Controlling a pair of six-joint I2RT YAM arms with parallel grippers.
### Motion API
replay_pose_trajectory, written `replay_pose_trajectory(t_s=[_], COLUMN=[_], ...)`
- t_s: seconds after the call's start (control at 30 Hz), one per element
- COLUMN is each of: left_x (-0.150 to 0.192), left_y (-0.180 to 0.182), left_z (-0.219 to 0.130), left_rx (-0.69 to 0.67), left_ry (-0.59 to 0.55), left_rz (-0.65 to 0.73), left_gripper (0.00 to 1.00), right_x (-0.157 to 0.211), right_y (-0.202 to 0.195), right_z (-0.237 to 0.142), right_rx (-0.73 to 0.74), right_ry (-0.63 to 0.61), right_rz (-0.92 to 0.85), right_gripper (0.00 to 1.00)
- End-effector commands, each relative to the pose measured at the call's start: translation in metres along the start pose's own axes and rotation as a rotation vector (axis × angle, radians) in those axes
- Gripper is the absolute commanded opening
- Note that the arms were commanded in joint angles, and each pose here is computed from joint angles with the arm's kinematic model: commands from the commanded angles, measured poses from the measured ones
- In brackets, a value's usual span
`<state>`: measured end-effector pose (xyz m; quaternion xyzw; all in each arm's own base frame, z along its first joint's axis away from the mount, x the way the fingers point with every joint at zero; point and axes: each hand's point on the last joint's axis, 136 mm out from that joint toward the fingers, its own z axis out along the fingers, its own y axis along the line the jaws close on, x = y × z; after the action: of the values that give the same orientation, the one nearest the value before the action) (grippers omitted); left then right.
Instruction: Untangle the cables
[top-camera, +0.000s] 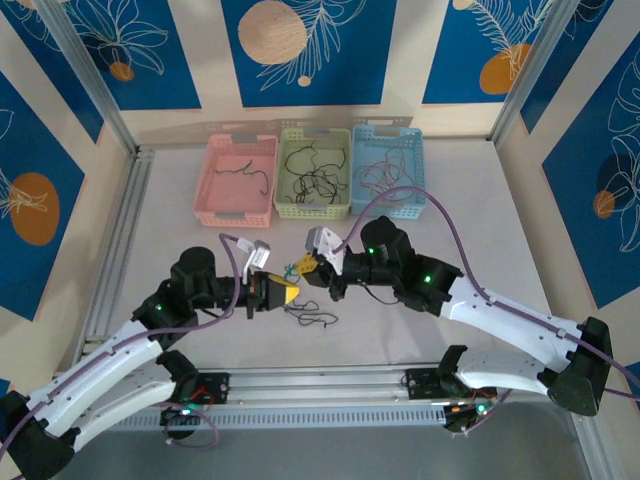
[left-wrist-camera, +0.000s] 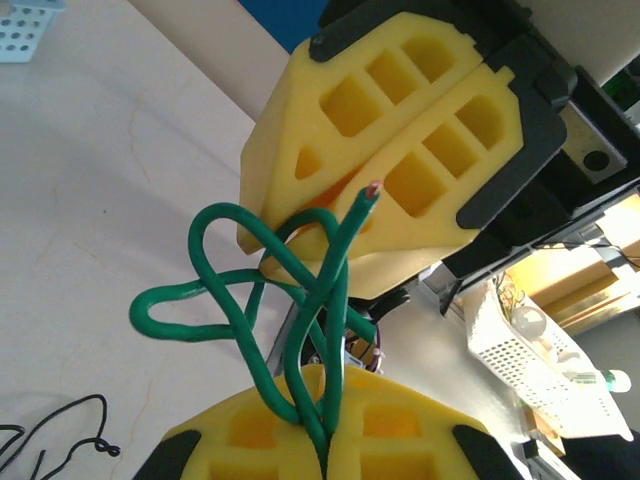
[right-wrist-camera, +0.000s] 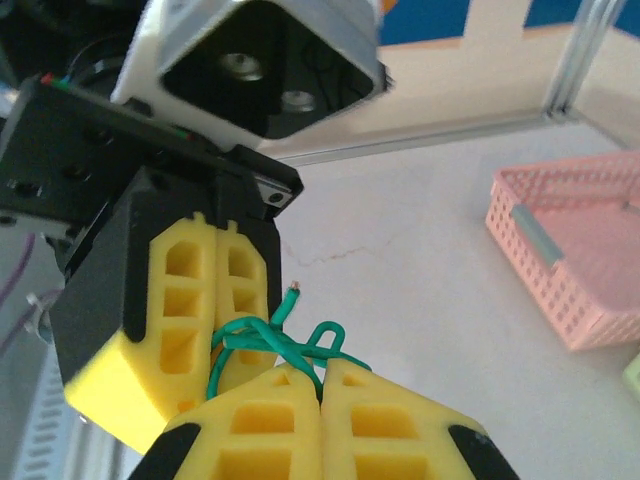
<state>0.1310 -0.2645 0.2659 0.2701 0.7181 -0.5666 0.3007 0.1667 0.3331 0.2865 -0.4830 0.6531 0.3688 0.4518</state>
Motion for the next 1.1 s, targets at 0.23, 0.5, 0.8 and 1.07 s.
replay_pose_trajectory(t_s=[0.23, 0.5, 0.8, 1.07], left_x=[-0.001, -0.003, 0.008, 0.014], left_y=[-0.005, -0.024, -0.023, -0.022], left_z=[-0.011, -0.017, -0.021, -0.025], left_rx=[-0.047, -0.017, -0.058, -0.073], left_ry=[0.024, 0.077, 0.181, 0.204], left_rz=[0.057, 0.045, 0.008, -0.01], left_gripper=[0.0, 0.0, 0.0, 0.0], right_x=[-0.005, 0.005, -0.006, -0.013], right_y=[-0.039, -0.029, -0.032, -0.031], right_z=[-0.03, -0.036, -0.037, -0.042], right_rx=[0.228, 0.183, 0.202, 0.215], right_ry=[-0.047, 0.056, 0.069, 0.05], right_rz=[0.219, -0.185, -0.454, -0.641], right_gripper=[0.0, 0.0, 0.0, 0.0])
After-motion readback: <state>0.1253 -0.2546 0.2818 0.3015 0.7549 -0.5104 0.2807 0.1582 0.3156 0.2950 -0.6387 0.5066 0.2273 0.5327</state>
